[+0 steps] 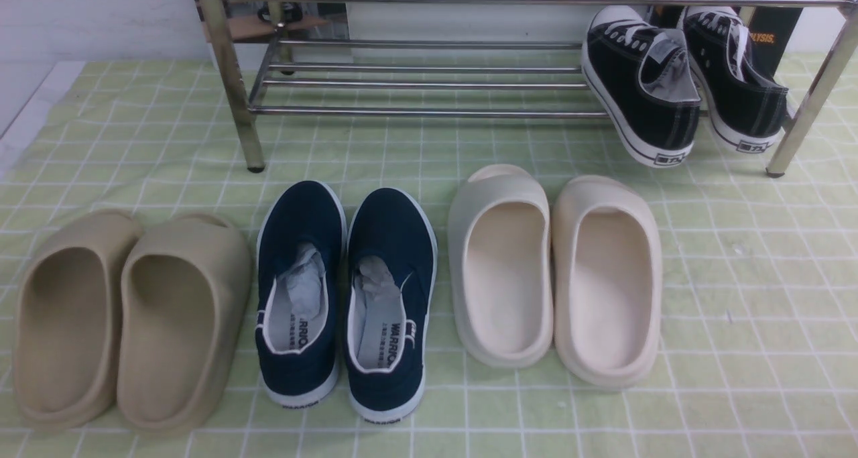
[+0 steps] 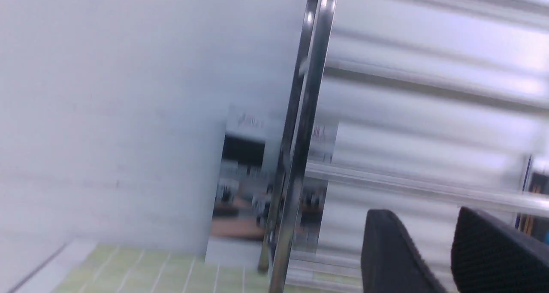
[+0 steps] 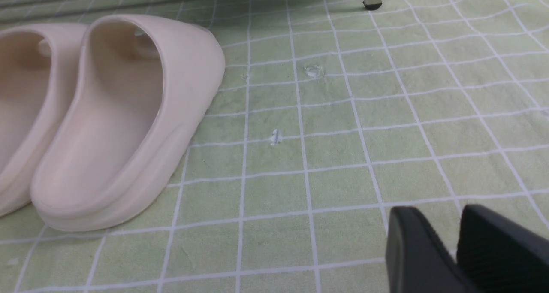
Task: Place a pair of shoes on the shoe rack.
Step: Use the left arm to grab the shoe closest to it
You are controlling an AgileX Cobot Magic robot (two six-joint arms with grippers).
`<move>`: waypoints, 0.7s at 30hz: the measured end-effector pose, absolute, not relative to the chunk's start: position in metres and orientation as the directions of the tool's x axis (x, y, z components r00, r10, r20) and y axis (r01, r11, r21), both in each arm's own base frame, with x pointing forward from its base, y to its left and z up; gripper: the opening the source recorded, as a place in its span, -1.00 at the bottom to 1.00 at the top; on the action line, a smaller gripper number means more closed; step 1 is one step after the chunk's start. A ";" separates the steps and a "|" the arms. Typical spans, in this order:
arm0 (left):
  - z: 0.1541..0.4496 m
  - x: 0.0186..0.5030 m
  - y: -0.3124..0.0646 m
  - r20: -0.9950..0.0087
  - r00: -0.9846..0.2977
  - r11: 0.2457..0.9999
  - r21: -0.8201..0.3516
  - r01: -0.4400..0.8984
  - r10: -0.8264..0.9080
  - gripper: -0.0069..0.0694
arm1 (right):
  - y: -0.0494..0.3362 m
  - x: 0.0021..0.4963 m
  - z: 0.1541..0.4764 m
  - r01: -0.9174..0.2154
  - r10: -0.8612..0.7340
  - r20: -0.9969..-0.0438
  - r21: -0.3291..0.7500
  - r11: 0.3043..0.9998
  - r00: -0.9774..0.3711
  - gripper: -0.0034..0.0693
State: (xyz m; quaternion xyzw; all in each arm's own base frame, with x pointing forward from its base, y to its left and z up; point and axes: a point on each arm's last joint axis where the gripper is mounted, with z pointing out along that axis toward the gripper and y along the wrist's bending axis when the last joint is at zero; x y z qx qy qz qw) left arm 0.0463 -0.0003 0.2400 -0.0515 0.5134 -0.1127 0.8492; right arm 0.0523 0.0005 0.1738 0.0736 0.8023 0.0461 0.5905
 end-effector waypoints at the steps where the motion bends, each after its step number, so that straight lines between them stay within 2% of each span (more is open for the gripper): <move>1: 0.240 0.046 0.000 -0.859 0.447 0.968 -0.208 0.141 -0.249 -0.19 | 0.001 0.052 0.174 0.064 0.172 -0.941 0.161 0.985 -0.292 -0.36; 2: 0.249 0.041 0.001 -0.782 0.534 0.947 -0.255 0.195 -0.321 -0.19 | 0.001 0.052 0.174 0.064 0.172 -0.941 0.161 0.985 -0.292 -0.35; 4: 0.255 0.036 0.002 -0.722 0.586 0.930 -0.281 0.238 -0.368 -0.19 | 0.001 0.052 0.174 0.064 0.172 -0.941 0.161 0.985 -0.292 -0.35; 6: 0.264 0.028 0.003 -0.592 0.650 0.879 -0.328 0.345 -0.476 -0.19 | 0.001 0.052 0.174 0.064 0.172 -0.941 0.161 0.985 -0.292 -0.34; 8: 0.268 0.025 0.003 -0.557 0.660 0.864 -0.335 0.377 -0.504 -0.19 | 0.001 0.052 0.174 0.064 0.172 -0.941 0.161 0.985 -0.292 -0.33; 11: 0.283 0.027 0.001 -0.631 0.574 0.853 -0.368 0.371 -0.522 -0.19 | 0.001 0.052 0.174 0.064 0.172 -0.941 0.161 0.985 -0.292 -0.33; 16: 0.307 0.033 -0.002 -0.840 0.258 0.877 -0.433 0.209 -0.477 -0.19 | 0.001 0.052 0.174 0.064 0.172 -0.941 0.161 0.985 -0.292 -0.33; 18: 0.305 0.040 -0.003 -0.882 0.100 0.885 -0.447 0.130 -0.461 -0.19 | 0.001 0.052 0.174 0.064 0.172 -0.941 0.161 0.985 -0.292 -0.33; 19: 0.305 0.041 -0.003 -0.884 0.089 0.885 -0.448 0.124 -0.460 -0.19 | 0.001 0.052 0.174 0.064 0.172 -0.941 0.161 0.985 -0.292 -0.33; 21: 0.298 0.052 -0.004 -0.892 -0.023 0.889 -0.452 0.069 -0.452 -0.19 | 0.001 0.052 0.174 0.064 0.172 -0.941 0.161 0.985 -0.292 -0.33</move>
